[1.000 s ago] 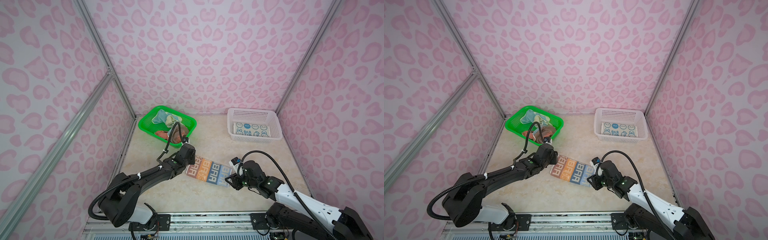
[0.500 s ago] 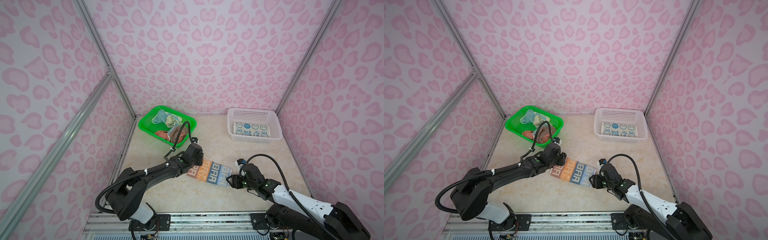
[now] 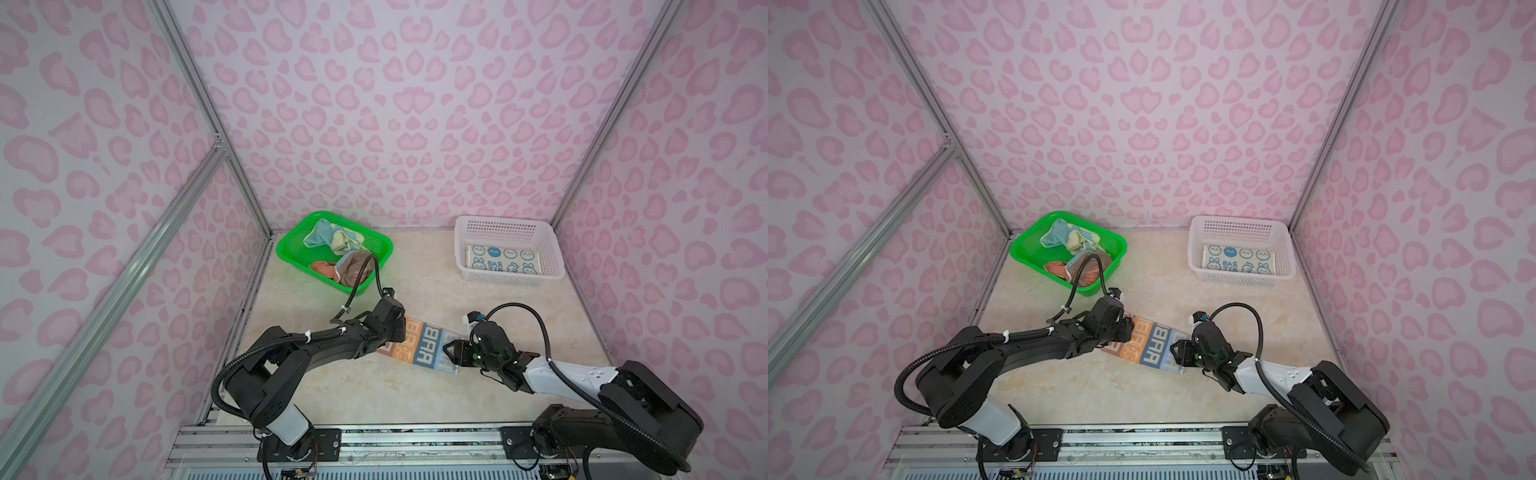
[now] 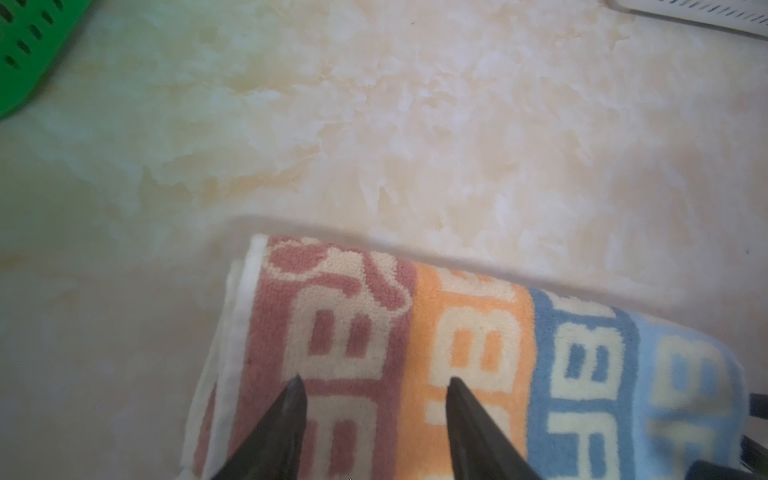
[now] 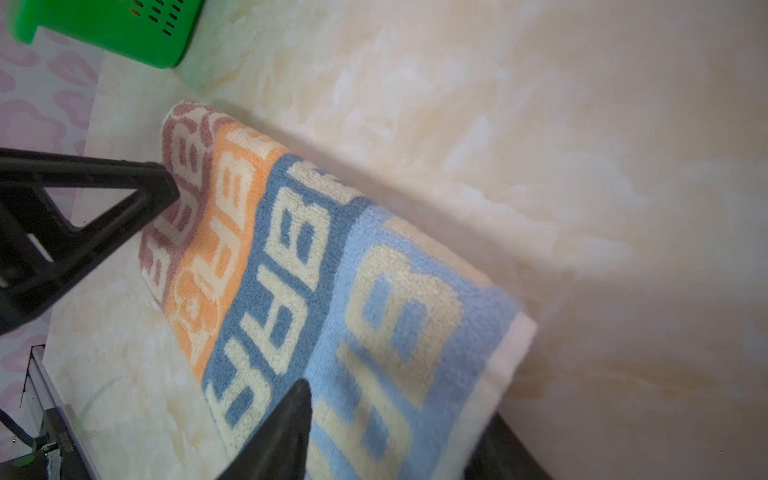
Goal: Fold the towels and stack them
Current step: 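Grasp the folded towel with the right gripper while the left gripper releases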
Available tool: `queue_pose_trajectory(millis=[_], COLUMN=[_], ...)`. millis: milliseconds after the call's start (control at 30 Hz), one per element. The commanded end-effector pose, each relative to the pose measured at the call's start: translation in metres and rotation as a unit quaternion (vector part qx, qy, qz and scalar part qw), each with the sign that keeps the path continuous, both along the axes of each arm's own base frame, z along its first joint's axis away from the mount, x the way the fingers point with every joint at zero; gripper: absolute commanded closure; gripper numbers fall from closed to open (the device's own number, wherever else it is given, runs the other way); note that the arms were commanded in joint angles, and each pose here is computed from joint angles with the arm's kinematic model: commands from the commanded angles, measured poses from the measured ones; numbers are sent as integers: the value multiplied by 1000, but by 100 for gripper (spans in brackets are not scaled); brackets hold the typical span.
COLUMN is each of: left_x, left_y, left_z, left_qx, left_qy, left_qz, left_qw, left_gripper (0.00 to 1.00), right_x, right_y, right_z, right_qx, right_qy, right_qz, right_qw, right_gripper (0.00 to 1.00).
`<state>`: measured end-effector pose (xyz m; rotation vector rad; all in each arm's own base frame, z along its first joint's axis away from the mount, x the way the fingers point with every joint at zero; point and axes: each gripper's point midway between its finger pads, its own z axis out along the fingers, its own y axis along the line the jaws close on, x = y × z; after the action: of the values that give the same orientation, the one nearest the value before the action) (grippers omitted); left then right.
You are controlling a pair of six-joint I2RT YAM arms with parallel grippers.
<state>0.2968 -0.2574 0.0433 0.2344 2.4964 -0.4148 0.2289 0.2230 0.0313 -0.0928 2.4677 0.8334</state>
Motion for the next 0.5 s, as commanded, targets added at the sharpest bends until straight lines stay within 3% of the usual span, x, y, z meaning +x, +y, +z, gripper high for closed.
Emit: queue_pose_trajectory(millis=[0,100,300,467], left_x=[5,4,3,4], left_y=[-1,0,4,9], left_z=[-7,-19,-36,-38], left_qx=[-7,-5,1,2], left_qy=[-4,9,26,32], left_qz=[11,14,23,28], left_qw=[1000,1000,999,999], left_gripper=[44,44,45,45], right_x=[-4,0,12,26], right_y=[2,9,24,33], right_z=[-16,-21,-21,-15], right_qx=[-4,-2,-3,-12], right_qy=[28,25,6,-15], right_qz=[2,8,23,32], right_qw=[1000,1000,1000,999], right_gripper=[50,58,63,83])
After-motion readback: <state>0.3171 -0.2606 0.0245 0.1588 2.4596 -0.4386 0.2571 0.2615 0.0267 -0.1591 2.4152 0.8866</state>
